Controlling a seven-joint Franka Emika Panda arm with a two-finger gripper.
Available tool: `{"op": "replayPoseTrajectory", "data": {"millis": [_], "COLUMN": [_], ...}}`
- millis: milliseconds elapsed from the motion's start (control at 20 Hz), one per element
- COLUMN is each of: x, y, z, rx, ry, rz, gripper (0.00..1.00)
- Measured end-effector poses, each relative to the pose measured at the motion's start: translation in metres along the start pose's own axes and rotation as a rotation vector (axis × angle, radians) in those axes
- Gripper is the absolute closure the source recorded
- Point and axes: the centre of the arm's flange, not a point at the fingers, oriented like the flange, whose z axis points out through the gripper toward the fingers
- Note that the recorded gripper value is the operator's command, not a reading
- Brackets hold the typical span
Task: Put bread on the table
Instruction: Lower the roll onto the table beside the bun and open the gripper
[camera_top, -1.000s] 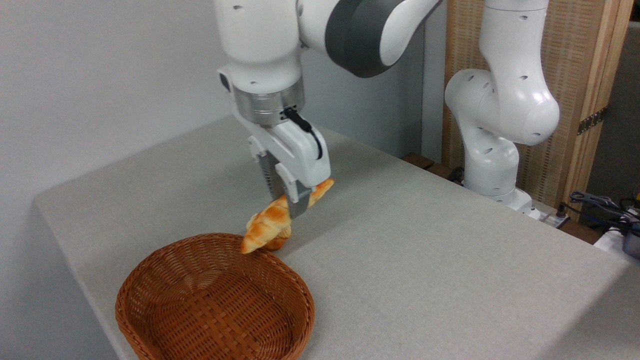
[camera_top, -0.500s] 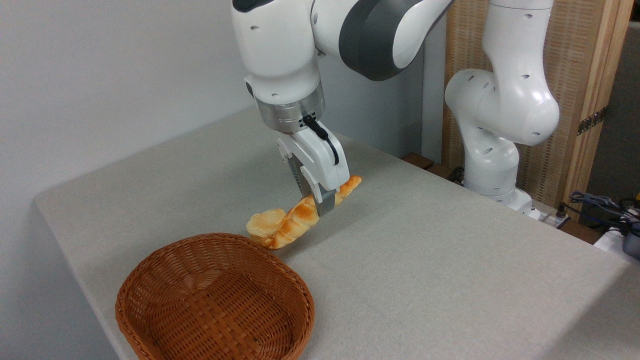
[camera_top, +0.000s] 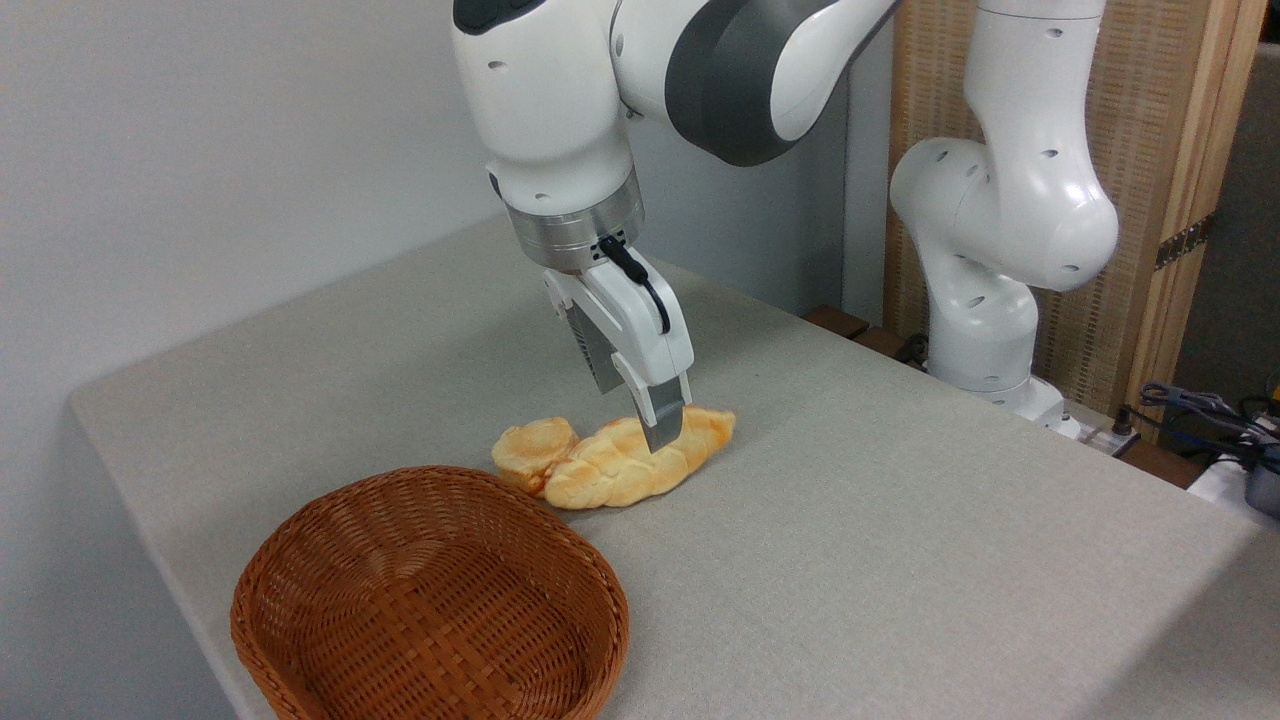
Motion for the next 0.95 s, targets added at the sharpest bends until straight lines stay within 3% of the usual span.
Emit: {"op": "replayPoseTrajectory", "data": {"millis": [100,500,650,950], "x": [0.002,0.025,0.027,0.028], "y": [-0.001,0.001,-0.001,-0.002], "z": [-0.002,-0.049,-0.067,-0.073], "rx": [0.014,0.182,0.233,0.297], "ry": [0.008,0.117,0.151,0.103], "rz": [0.003,0.026,-0.036,-0.187], "gripper": [0.00,0.00,0.00,0.00]}}
